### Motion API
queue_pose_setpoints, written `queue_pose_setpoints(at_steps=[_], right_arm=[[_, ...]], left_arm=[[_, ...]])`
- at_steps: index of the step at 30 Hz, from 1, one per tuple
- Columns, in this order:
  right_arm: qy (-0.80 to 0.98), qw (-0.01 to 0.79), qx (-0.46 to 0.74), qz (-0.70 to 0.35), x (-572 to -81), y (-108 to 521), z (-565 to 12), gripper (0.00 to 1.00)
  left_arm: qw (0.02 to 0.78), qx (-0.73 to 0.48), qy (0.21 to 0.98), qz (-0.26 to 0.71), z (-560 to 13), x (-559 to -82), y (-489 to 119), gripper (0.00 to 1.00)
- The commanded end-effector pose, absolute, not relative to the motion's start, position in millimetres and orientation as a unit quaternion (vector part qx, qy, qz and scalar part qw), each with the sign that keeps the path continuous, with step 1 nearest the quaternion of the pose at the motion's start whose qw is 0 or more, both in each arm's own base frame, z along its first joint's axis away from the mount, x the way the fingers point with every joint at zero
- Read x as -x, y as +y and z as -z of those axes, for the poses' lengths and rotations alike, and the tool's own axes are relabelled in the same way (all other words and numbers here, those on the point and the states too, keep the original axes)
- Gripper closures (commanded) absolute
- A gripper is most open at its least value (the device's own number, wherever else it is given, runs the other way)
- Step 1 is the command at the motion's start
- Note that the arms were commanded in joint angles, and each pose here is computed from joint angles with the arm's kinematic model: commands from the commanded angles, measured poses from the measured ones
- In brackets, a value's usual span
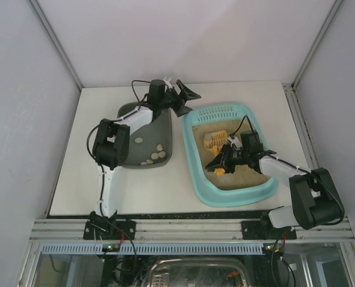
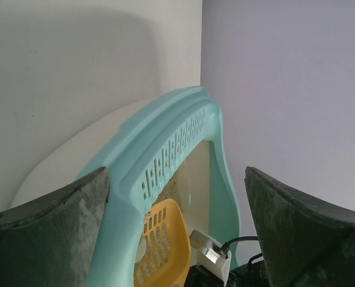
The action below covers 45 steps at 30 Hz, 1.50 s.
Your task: Clean the litter box
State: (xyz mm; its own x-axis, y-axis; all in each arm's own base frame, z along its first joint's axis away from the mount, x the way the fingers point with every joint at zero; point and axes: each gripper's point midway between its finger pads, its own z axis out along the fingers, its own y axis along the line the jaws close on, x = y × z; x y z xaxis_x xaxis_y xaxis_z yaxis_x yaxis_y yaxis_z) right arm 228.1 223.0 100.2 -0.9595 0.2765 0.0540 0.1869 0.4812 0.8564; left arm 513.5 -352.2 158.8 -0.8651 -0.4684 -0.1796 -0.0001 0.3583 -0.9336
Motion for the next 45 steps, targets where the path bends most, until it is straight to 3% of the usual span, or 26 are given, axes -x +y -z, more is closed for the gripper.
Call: queue_pose_setpoints(at_steps=[1,13,24,30,45], right_arm=[[0.86,0.084,-0.101,-0.492,-219.7,220.4,-105.9,1.0],[0.843,0.214,-0.028,-0.492,-195.2,208.7,-104.8,1.0],[0.802,0.309,-0.033,-0.51,-219.8,191.6,-136.4,1.0],[0.789,0.3,-0.053,-0.533,-232.1,183.3,-161.3,1.0],[0.783,0.239,-0.05,-0.573,-224.2,194.6,-175.7,1.0]], left_arm=[[0.213,0.117,0.806,0.539,-170.6,-486.5,-346.9,0.0],[0.27,0.086,0.833,0.474,-171.9,-441.4,-306.7,0.0],[0.256,0.076,0.877,0.4,-181.4,-419.8,-261.2,0.0],[0.276,0.063,0.891,0.354,-201.5,-430.3,-225.1,0.0],[0.285,0.107,0.879,0.368,-197.7,-439.0,-193.1,0.0]])
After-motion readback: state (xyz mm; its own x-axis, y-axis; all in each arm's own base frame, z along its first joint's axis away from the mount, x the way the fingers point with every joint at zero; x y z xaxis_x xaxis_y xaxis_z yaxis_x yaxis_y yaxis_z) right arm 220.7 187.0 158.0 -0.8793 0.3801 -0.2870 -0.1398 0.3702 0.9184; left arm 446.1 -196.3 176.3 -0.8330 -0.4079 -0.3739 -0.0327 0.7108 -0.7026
